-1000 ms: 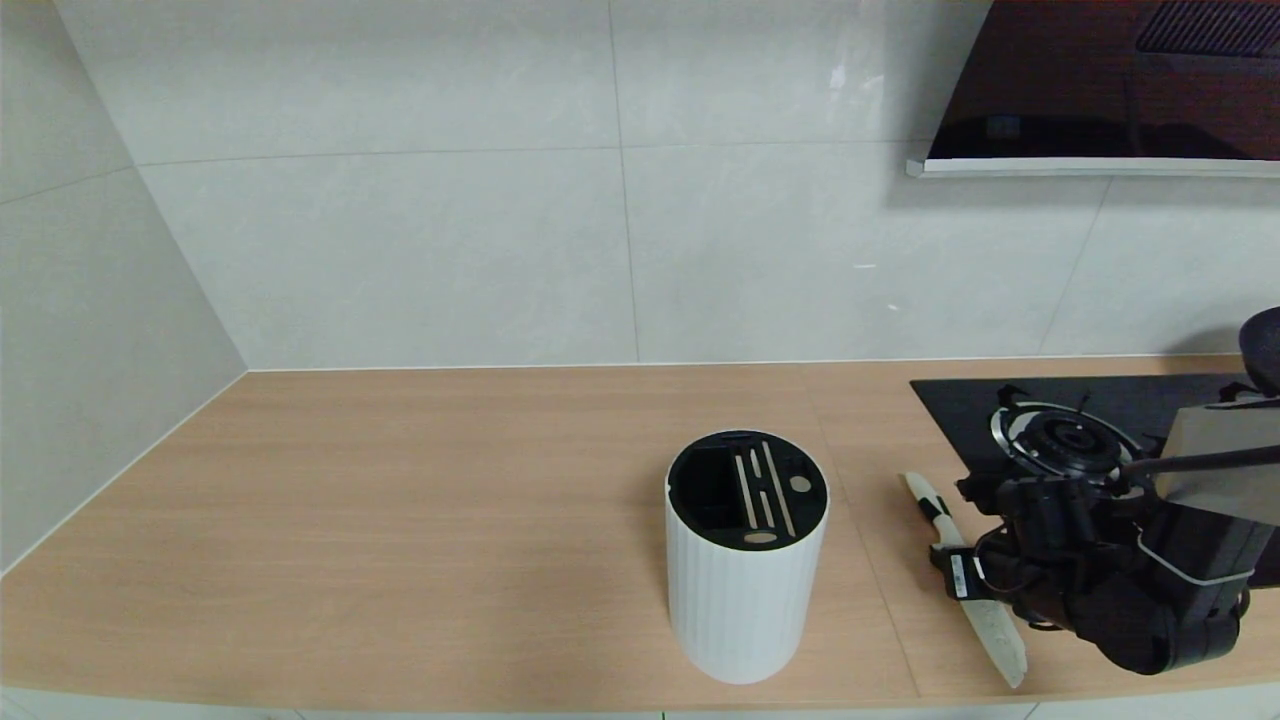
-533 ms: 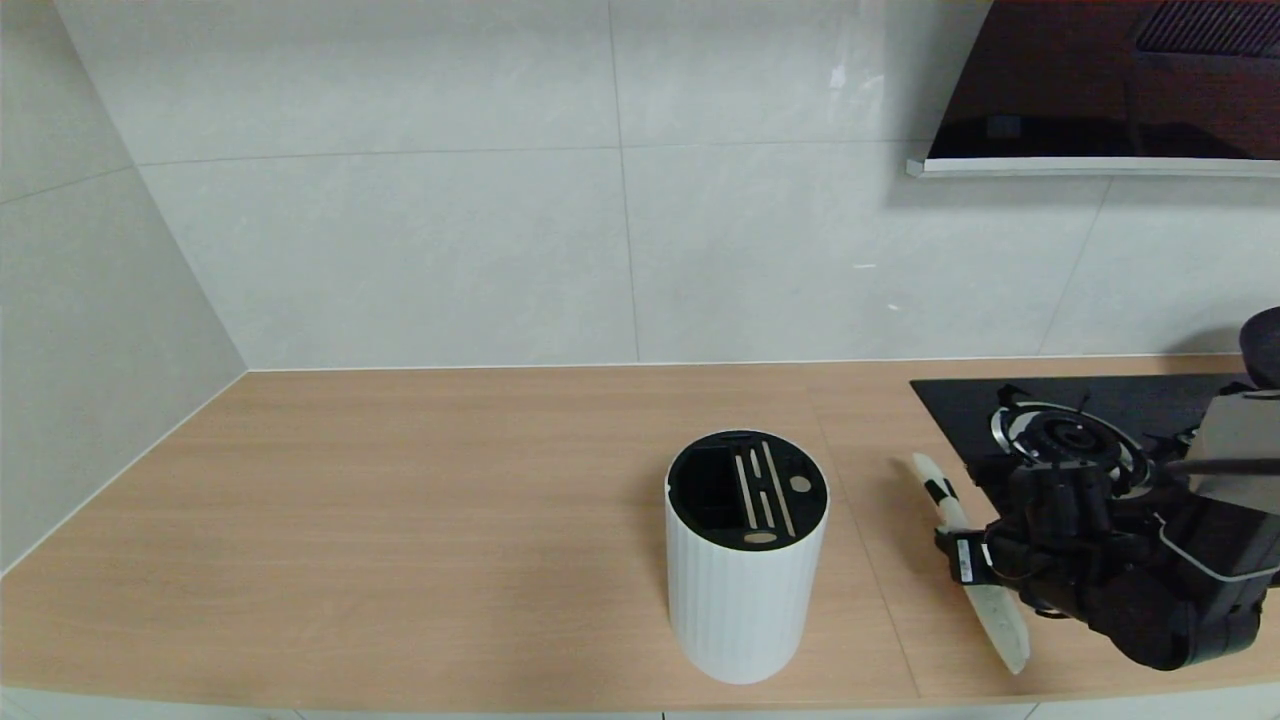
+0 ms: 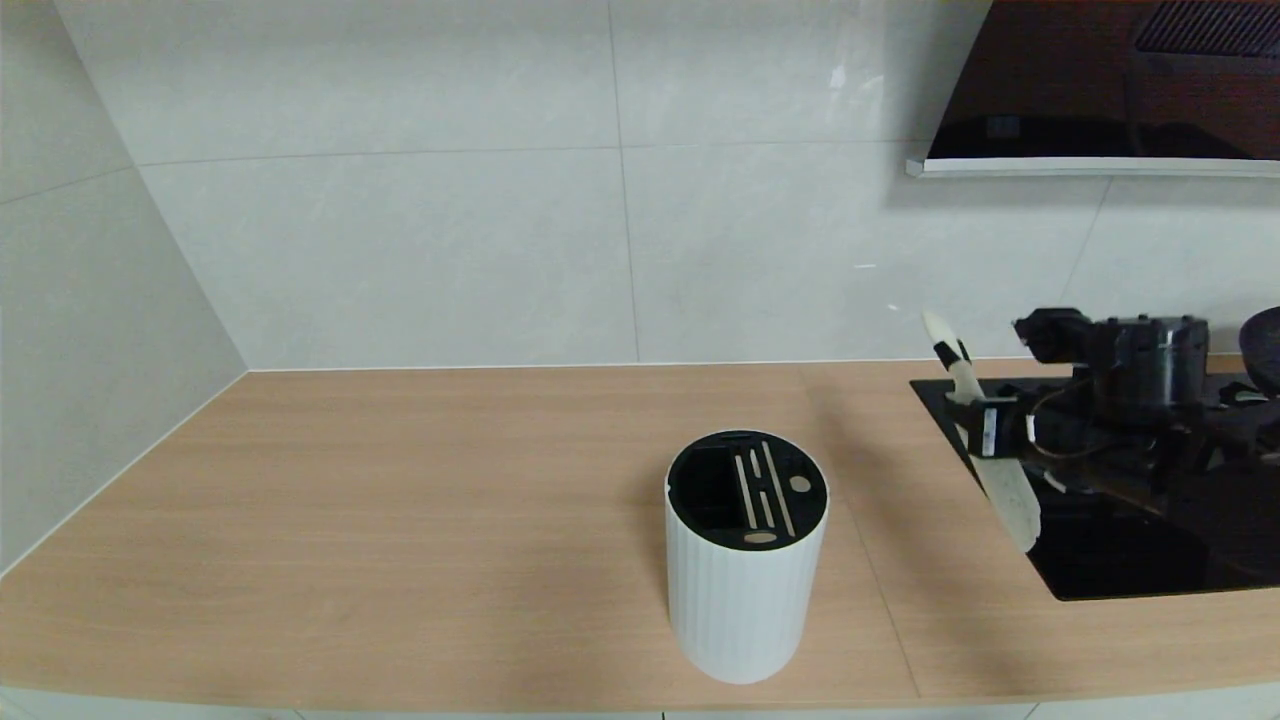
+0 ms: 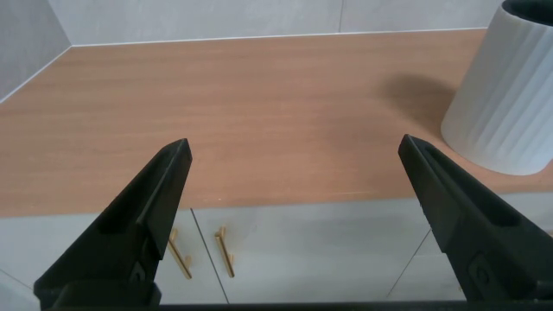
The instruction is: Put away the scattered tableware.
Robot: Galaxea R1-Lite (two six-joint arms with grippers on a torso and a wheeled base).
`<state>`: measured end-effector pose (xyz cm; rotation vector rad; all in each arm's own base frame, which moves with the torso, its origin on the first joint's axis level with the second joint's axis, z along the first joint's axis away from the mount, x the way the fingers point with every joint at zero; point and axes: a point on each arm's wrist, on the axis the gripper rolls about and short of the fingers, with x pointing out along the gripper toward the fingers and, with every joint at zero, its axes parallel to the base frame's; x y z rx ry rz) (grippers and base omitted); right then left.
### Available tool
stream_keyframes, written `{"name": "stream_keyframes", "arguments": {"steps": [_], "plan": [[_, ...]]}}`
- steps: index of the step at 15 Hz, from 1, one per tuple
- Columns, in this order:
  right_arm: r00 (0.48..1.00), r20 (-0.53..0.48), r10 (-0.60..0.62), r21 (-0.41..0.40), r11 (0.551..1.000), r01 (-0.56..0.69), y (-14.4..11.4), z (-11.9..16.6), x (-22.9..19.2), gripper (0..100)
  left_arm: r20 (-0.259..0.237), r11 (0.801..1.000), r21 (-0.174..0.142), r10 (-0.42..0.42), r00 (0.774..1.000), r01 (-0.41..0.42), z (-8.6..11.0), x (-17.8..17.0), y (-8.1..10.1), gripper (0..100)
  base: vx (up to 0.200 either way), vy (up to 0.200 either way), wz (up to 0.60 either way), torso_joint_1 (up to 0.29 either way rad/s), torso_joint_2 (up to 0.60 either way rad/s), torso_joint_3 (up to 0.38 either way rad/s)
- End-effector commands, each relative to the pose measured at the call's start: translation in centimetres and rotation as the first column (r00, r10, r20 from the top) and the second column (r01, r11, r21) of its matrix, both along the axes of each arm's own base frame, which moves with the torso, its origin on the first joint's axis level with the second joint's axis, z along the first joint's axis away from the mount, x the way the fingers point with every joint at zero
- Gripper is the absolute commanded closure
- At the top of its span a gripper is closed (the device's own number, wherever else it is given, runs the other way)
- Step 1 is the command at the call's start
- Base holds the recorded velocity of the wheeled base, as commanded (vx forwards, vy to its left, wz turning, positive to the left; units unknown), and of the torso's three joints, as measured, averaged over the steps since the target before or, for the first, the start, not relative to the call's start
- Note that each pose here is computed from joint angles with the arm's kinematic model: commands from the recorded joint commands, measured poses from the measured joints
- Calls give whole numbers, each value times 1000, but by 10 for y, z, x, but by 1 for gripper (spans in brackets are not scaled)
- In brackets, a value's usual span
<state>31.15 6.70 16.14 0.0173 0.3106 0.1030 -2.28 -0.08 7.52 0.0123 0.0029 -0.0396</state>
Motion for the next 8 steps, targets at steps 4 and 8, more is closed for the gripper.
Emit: {"name": "stream_keyframes", "arguments": {"steps": [4,8], "plan": [[956,202,211,44,974,-224,49,73,-54,100,0,1000,8,-2,1000,2,0,0,0,0,0,0,0,0,0,0],[918,285,275,57,952,-302,67,100,-65,100,43,991,0,-136,990,137,37,-5,-2,0,0,0,0,0,0,0]]}}
